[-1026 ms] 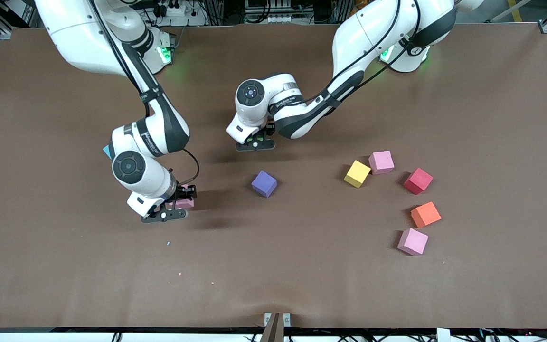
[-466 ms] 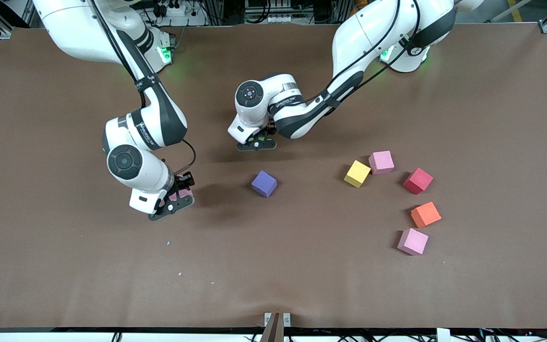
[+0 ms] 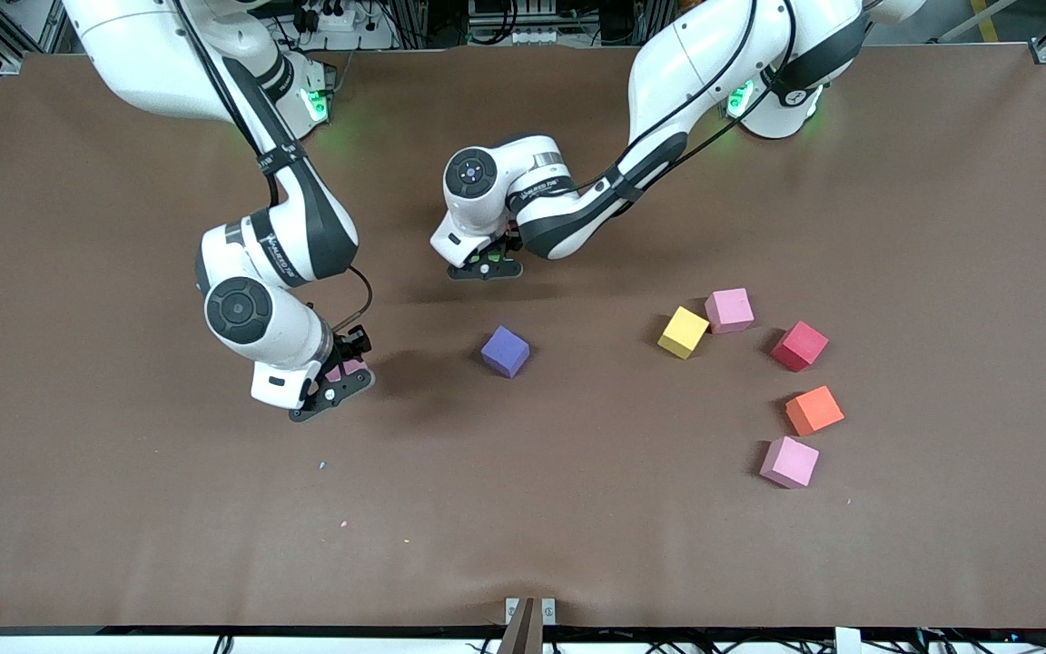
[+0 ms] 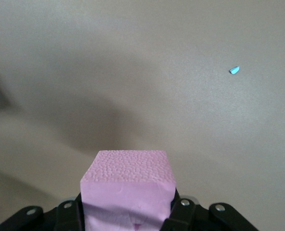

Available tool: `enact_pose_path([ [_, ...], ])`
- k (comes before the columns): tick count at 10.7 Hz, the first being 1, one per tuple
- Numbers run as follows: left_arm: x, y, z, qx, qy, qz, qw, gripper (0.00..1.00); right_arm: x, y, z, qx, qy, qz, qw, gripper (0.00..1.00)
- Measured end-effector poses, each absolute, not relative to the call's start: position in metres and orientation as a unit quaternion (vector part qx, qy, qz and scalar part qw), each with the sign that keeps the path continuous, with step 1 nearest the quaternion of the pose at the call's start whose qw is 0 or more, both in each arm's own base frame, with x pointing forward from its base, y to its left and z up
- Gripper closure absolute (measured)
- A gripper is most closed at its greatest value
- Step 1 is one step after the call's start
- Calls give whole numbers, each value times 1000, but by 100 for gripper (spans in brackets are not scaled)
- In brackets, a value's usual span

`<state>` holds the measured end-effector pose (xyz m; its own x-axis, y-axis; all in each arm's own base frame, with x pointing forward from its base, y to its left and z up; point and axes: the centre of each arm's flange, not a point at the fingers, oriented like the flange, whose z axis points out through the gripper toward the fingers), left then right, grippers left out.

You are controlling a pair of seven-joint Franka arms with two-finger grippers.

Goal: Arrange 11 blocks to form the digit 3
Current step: 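Carry pink to the column with the right gripper while the left gripper reaches yellow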

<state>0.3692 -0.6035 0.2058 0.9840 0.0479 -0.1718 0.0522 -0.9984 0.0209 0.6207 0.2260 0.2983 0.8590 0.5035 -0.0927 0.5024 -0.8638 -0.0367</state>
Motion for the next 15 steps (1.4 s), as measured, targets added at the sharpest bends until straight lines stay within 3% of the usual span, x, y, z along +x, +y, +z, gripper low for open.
enact_pose_path([
  [3,371,-602,205,996,27,-86,12,43,622,227,301,-959,-281,47,7,41],
  [4,371,-602,205,996,27,-86,12,37,623,227,302,-957,-286,46,7,41],
  [6,373,-603,208,996,28,-84,14,8,622,228,302,-956,-291,45,7,41],
  [7,377,-604,213,996,31,-80,19,0,622,229,302,-955,-294,45,8,41],
  [11,410,-589,274,997,49,-47,20,0,622,247,312,-945,-325,33,9,41],
  [15,493,-524,281,990,137,-31,14,0,594,332,332,-922,-388,13,10,41],
])
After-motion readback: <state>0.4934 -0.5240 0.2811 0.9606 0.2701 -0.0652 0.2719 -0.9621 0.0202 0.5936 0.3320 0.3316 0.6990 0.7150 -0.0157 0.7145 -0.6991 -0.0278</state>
